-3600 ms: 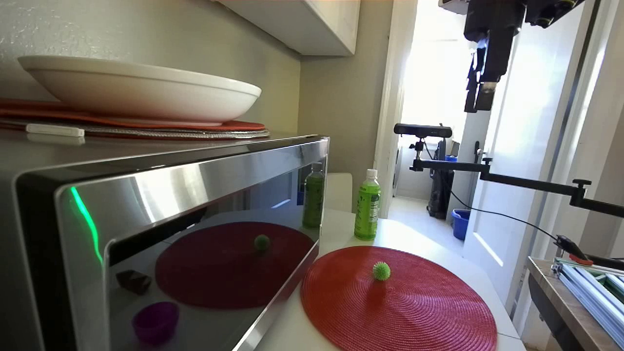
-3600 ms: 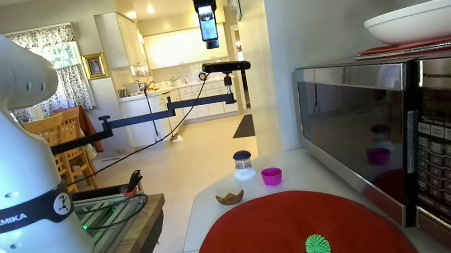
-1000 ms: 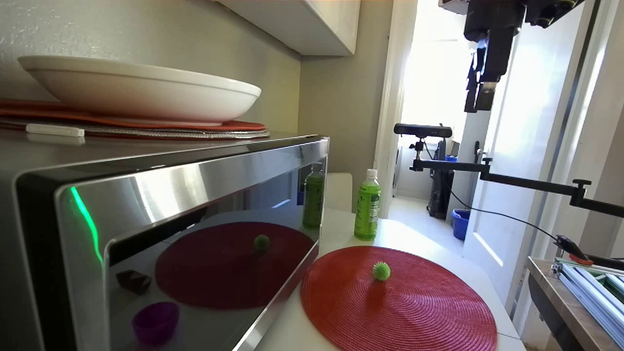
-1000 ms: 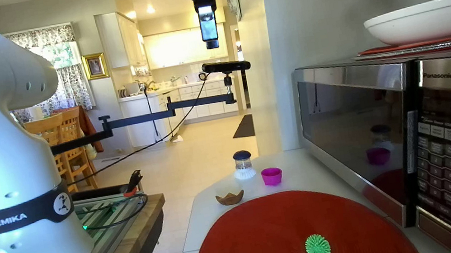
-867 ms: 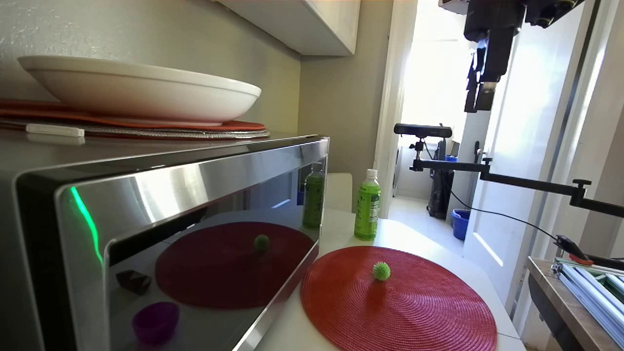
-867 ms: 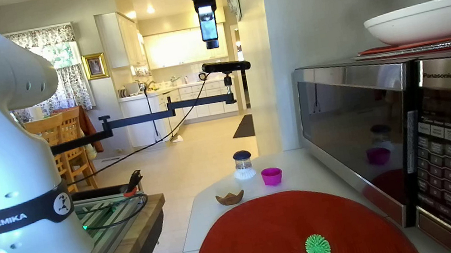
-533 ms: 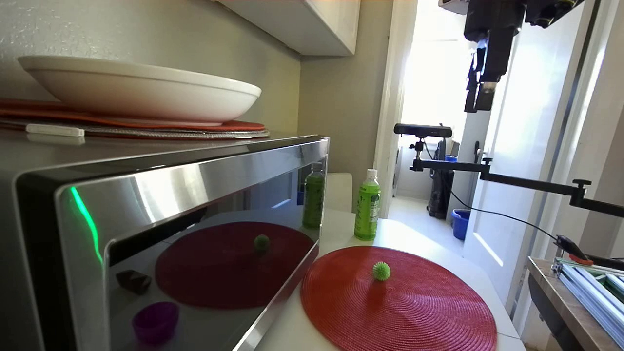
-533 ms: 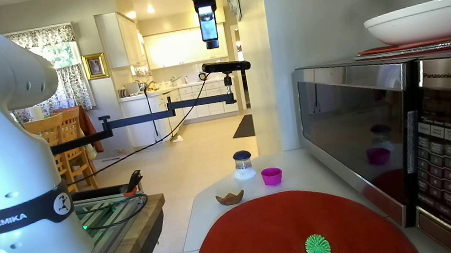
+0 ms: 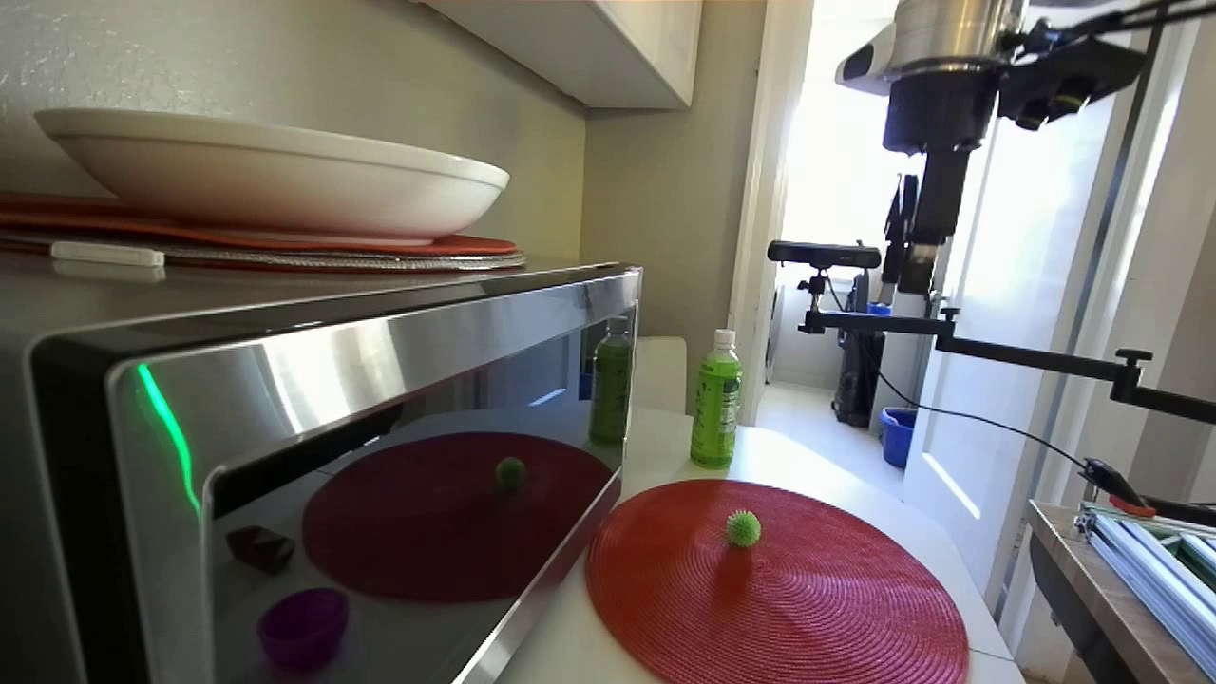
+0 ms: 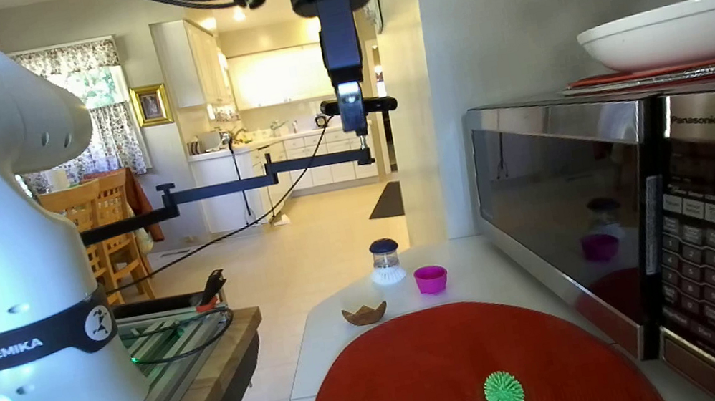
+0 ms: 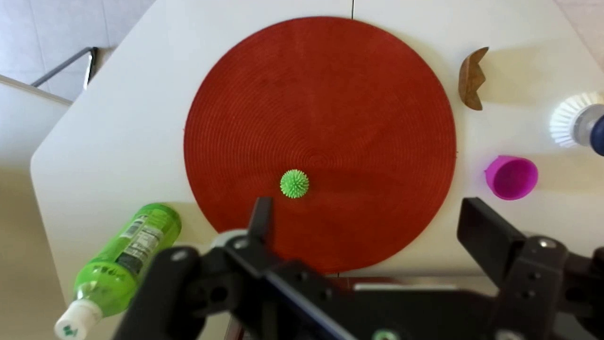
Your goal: Put the green ball into the purple cup
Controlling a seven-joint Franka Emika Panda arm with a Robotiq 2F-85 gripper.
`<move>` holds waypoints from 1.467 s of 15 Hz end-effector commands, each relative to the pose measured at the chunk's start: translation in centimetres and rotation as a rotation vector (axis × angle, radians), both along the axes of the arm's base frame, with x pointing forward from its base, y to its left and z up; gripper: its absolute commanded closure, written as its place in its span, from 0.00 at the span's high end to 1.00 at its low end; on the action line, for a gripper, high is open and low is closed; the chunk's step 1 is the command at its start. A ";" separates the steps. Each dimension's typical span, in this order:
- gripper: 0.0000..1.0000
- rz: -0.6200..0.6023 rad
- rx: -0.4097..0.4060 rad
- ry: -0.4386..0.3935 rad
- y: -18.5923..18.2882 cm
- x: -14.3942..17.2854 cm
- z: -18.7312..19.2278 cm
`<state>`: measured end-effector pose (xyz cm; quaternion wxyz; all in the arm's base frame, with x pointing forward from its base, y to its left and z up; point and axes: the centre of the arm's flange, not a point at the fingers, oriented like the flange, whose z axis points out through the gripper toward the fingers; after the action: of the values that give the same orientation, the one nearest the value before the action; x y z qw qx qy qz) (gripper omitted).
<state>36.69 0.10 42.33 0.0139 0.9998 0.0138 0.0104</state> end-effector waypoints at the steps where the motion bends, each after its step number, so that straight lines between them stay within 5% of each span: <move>1: 1.00 -0.006 -0.026 -0.042 -0.5 1.5 -5.1; 7: 1.00 -0.055 -0.030 -0.098 -2.4 4.0 -10.5; 13: 1.00 -0.076 -0.023 -0.042 -3.5 4.5 -14.4; 22: 1.00 -0.073 -0.016 -0.043 -2.9 4.0 -14.6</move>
<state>40.55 -3.05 28.58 0.0200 0.9991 -0.0174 0.0321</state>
